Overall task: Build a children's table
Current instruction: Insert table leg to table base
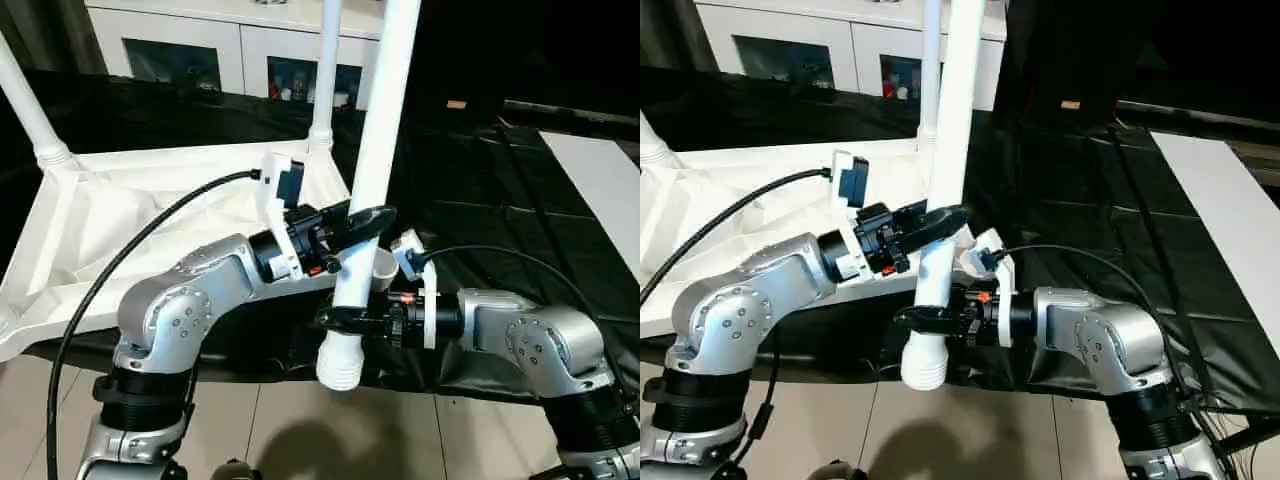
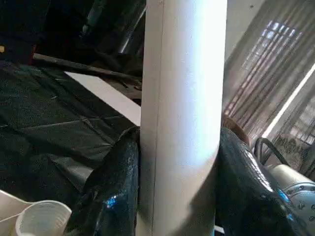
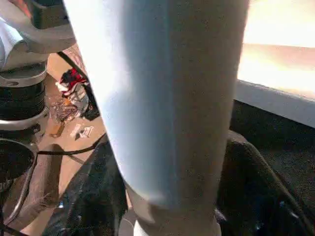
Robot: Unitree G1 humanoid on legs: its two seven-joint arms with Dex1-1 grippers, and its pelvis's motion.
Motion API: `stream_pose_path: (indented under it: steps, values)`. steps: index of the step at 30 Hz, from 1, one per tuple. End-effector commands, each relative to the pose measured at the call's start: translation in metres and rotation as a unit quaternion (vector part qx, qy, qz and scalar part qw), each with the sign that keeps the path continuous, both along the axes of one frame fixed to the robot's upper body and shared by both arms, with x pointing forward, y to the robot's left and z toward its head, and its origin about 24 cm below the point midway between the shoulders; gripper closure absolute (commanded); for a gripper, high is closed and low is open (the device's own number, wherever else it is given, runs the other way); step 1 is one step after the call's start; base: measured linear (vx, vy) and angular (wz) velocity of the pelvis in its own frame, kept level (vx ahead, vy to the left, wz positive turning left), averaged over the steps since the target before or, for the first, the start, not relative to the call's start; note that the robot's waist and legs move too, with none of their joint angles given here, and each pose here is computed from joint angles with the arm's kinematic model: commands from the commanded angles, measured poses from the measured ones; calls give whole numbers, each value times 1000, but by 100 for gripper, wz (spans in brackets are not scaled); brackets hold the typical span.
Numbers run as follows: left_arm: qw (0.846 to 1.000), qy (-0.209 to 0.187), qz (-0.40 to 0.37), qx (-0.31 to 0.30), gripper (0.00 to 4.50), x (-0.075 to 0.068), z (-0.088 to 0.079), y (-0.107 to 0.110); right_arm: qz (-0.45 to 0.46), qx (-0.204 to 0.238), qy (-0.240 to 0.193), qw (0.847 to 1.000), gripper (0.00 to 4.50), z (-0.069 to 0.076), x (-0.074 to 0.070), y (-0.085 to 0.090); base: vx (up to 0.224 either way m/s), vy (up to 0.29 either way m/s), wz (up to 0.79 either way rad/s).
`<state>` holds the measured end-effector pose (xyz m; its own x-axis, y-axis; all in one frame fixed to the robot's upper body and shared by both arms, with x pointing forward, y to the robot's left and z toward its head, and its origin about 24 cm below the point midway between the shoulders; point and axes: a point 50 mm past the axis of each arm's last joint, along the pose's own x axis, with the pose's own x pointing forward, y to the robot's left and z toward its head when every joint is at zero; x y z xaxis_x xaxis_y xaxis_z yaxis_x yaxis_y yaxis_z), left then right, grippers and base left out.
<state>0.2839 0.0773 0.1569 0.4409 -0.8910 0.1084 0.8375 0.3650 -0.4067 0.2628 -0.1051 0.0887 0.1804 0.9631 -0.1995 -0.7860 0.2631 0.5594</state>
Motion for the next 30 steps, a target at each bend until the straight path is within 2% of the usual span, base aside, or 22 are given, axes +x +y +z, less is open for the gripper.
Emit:
stream_pose_path:
  steps: [1, 5, 14, 15, 17, 22, 26, 28, 30]
  values:
    - [1000, -20, -15, -4, 273, -4, 6, -3, -10, -7, -2, 1000, 230, -1, 1, -5, 0, 0, 0]
    - [1000, -21, -14, -4, 273, -4, 6, -3, -7, -5, -2, 1000, 254, -1, 0, -4, 0, 0, 0]
    - [1000, -27, 5, 2, 273, -1, 7, 0, -4, -4, -1, 1000, 260, -2, 0, -5, 0, 0, 0]
    - [999, -23, 20, 10, 238, 1, 5, 1, -7, -6, -3, 1000, 261, -2, 1, -5, 0, 0, 0]
    - [999, -1, 35, -5, 204, 5, 5, 3, -25, -10, -17, 999, 262, -2, 5, -7, 0, 0, 0]
    - [999, 13, 29, 2, 176, 5, 3, 7, -85, 3, -63, 994, 264, 4, 18, -11, 0, 0, 0]
    - [999, 13, 42, 7, 146, 6, 1, 11, -147, -8, -105, 984, 265, 9, 29, -21, 0, 0, 0]
    - [998, 8, 59, 10, 123, 8, 1, 13, -168, -12, -111, 979, 265, 9, 32, -25, 0, 0, 0]
    - [990, -12, 131, 40, 117, 18, -3, 22, -211, -29, -136, 968, 265, 13, 36, -33, 0, 0, 0]
